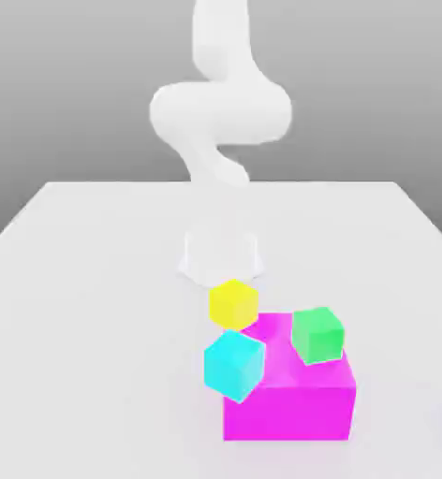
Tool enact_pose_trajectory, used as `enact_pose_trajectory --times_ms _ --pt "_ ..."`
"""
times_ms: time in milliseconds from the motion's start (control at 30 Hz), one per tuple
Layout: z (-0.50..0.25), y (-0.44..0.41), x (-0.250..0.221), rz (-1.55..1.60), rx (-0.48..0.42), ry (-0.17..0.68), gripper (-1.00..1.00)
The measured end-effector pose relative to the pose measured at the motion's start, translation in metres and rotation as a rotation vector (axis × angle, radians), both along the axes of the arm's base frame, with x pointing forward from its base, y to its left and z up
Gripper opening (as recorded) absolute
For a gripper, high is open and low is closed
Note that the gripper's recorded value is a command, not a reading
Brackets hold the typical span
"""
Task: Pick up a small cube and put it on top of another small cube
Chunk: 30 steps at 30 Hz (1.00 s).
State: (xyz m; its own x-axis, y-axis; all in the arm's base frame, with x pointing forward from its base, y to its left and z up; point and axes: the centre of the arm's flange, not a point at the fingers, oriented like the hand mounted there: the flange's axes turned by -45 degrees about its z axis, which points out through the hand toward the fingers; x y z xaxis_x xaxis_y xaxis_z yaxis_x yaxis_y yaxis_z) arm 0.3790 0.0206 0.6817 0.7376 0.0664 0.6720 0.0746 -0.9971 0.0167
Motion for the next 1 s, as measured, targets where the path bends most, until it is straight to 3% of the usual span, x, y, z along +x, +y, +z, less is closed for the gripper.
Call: enact_pose_trajectory --times_ms 267,500,1000 --pt "-0.112 0.086 0.079 0.284 -0.104 0.191 0.00" --pt "-0.227 0.173 0.104 0.535 -0.206 0.343 0.00" --pt "-0.495 0.317 0.037 1.050 -0.441 0.627 0.00"
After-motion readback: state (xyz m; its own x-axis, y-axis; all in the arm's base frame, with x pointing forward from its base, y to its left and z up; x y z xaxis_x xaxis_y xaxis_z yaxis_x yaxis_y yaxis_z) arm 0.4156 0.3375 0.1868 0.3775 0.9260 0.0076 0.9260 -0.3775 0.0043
